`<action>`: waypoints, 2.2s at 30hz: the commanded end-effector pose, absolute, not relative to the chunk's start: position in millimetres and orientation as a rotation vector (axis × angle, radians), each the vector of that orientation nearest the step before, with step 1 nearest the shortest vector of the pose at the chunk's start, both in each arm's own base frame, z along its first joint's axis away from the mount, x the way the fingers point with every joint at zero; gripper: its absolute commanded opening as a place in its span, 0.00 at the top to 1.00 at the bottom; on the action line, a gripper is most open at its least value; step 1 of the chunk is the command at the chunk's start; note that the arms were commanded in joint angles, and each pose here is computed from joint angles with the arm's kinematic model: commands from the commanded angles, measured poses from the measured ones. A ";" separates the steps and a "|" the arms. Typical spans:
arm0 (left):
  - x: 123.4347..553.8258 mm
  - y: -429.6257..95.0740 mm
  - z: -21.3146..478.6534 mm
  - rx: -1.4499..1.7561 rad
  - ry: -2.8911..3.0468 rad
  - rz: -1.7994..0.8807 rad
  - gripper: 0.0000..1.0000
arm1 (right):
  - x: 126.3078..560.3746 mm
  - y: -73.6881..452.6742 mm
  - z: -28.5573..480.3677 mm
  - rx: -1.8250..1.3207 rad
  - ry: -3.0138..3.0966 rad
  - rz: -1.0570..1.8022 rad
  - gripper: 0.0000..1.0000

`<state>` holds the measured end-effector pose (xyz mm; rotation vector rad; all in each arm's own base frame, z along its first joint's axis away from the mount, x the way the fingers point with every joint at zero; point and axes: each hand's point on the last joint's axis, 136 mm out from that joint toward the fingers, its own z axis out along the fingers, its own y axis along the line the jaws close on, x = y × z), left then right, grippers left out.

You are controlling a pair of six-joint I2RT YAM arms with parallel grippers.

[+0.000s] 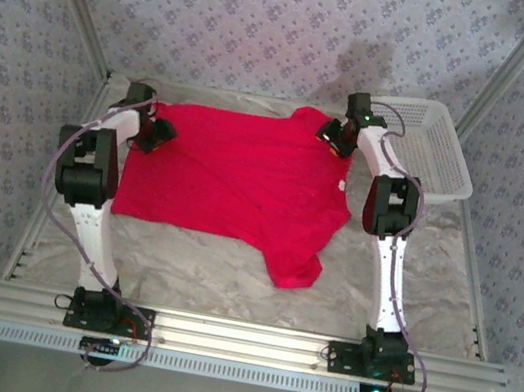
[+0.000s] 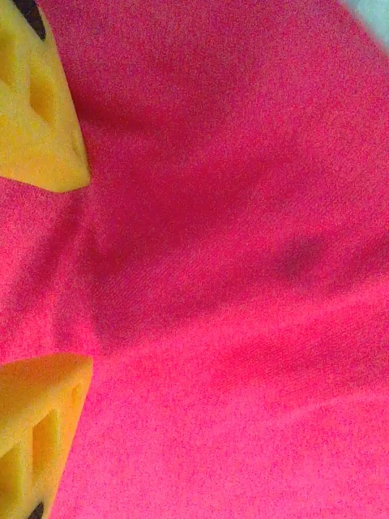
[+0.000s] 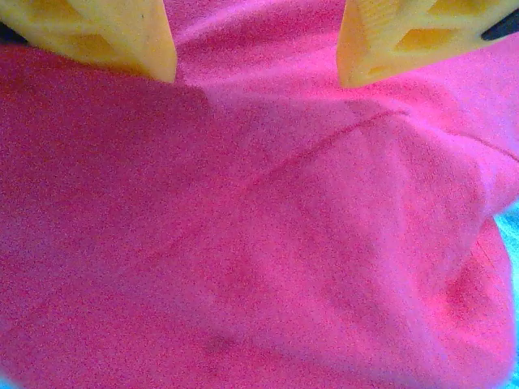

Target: Fold the inside-out t-shirt

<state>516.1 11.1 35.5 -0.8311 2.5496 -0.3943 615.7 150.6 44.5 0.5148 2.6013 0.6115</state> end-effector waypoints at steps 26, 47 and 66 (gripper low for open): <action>349.5 -79.4 65.8 -0.706 2.612 -0.650 0.42 | 243.8 159.5 55.0 0.171 2.894 0.546 0.76; 425.8 -198.3 121.8 -0.441 2.488 -0.852 0.42 | 219.3 169.7 20.1 0.154 2.922 0.512 0.81; 484.7 -255.4 15.9 -0.374 2.670 -0.676 0.42 | 110.9 149.9 62.2 0.798 2.884 0.917 1.00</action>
